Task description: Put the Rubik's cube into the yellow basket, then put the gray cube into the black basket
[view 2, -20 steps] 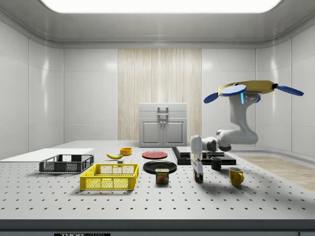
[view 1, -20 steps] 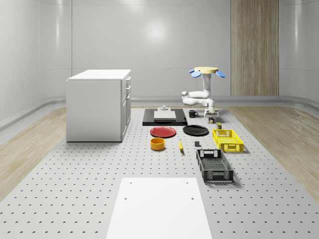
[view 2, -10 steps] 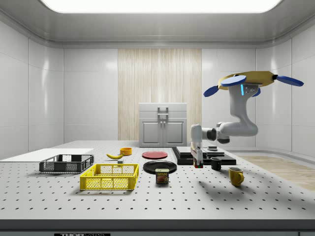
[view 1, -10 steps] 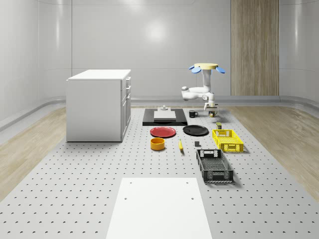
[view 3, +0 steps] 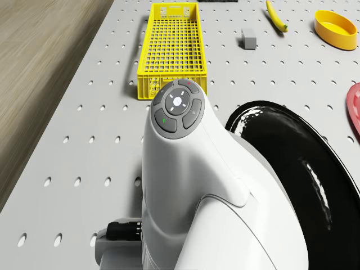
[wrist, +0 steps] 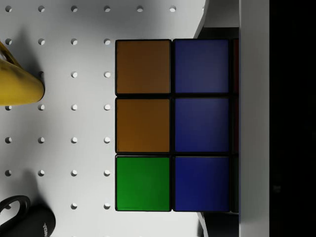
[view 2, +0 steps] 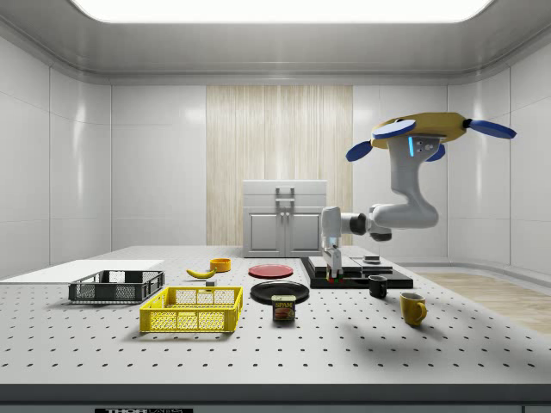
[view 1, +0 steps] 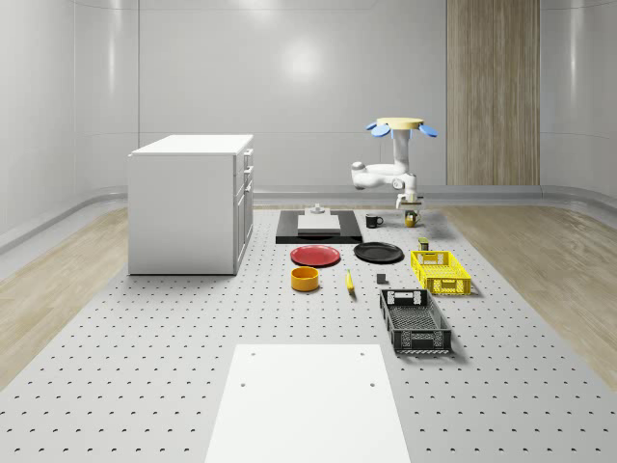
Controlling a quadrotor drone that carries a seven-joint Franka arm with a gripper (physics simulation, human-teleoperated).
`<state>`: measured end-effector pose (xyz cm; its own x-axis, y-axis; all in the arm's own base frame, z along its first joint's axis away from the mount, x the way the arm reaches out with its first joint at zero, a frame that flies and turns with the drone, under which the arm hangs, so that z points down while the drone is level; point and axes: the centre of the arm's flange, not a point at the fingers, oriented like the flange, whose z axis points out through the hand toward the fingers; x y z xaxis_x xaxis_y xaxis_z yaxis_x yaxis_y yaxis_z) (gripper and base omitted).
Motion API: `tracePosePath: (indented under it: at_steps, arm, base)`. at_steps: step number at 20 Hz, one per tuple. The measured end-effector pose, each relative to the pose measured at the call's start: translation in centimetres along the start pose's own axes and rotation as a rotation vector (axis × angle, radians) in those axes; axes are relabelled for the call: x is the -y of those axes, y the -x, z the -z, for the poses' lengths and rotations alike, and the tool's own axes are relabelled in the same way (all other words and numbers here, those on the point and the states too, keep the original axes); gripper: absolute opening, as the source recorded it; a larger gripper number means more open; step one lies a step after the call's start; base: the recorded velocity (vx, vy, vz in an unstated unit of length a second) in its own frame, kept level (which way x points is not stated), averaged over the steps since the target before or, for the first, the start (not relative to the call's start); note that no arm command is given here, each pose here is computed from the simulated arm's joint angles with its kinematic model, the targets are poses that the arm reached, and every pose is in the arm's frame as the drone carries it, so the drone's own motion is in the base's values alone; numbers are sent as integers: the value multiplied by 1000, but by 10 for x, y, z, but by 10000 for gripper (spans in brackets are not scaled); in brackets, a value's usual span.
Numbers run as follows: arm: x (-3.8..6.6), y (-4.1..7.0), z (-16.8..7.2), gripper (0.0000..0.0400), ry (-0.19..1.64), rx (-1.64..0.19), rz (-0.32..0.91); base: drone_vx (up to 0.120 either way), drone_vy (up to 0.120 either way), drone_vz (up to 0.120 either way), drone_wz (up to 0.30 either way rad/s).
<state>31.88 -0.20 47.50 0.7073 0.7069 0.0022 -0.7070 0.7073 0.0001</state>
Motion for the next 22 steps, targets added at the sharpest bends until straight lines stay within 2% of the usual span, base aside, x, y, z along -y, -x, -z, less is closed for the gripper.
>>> tracePosePath:
  at_steps: [8, 22]
  arm:
    - [0, 0, 0, 325, 0, 0, 0]
    - [0, 0, 0, 325, 0, 0, 0]
  base:
    - [120, 100, 0, 0]
    - [120, 0, 0, 0]
